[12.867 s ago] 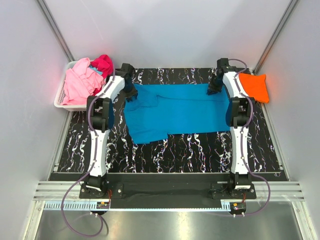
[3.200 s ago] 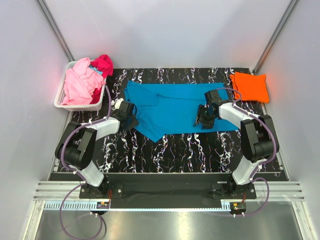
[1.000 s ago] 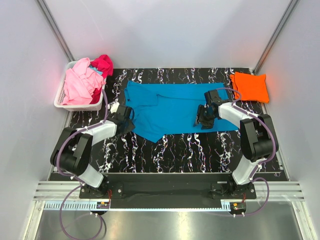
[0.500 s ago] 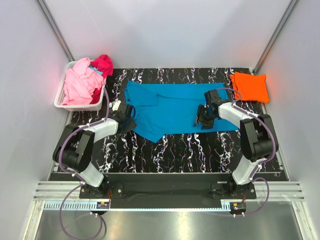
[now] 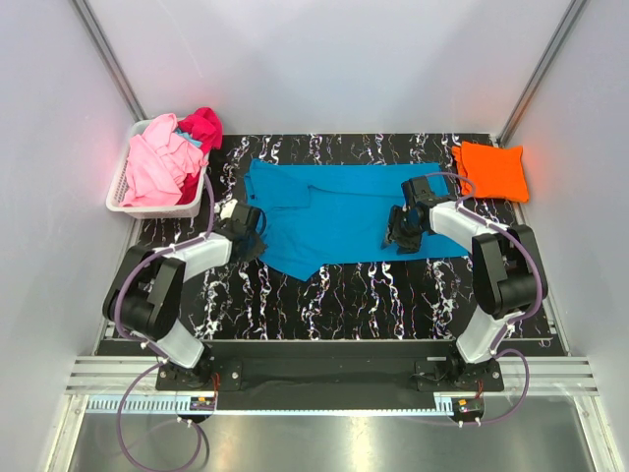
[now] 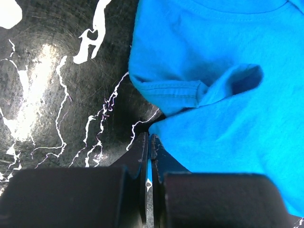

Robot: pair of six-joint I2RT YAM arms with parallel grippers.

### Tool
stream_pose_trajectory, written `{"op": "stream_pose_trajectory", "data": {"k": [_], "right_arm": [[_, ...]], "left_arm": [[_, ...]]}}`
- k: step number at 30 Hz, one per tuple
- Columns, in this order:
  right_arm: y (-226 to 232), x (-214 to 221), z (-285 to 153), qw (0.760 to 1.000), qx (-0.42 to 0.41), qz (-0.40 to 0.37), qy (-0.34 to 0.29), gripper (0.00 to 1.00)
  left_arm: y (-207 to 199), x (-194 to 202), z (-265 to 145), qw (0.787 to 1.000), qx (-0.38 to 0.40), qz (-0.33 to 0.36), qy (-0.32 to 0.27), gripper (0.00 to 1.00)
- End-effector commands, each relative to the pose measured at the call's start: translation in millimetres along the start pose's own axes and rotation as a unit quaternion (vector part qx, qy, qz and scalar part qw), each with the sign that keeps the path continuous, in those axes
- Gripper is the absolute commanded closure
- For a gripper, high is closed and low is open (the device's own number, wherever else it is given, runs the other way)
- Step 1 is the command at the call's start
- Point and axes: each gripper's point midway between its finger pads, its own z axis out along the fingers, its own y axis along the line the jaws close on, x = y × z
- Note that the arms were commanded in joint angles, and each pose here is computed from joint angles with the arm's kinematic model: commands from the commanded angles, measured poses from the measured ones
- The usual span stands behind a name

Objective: Fold and stack the t-shirts
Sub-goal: Fold the tshirt

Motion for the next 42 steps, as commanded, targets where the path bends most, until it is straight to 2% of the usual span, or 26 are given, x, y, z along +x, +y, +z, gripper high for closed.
{"op": "stream_pose_trajectory", "data": {"k": [1,5,10,14,23,32,37,42], "right_arm": [[1,-22,-19,0.998,0.02,0.002,-0.058,0.45],[-32,-37,-37,0.987,0.108,0.02,-0.117,0.46],[-67,-45,-58,0.972,0.16,0.071,-0.158,0.45],[-103,-39,-55,0.968,0.169,0.125,-0.136,0.45],[-121,-32,-42,0.971,0.147,0.164,-0.097,0.45],[-179,-18,-38,0.948,0.182,0.245,-0.087,0.46],[-187,-8,-30,0.943,0.194,0.259,-0.073,0.46],[-178,0,-13,0.95,0.157,0.268,-0.045,0.48]], "left_arm": [[14,16,-11,1.0,-0.012,0.015,0.022,1.0],[16,19,-28,1.0,0.002,0.018,0.018,1.0],[25,25,-60,0.999,0.031,0.013,0.002,1.0],[36,39,-78,0.999,0.05,0.007,0.005,1.0],[47,57,-93,0.998,0.064,-0.006,0.007,1.0],[61,65,-93,0.998,0.054,-0.014,0.006,1.0],[60,62,-90,0.999,0.042,-0.007,0.004,1.0],[56,60,-91,0.999,0.043,-0.003,0.005,1.0]]}}
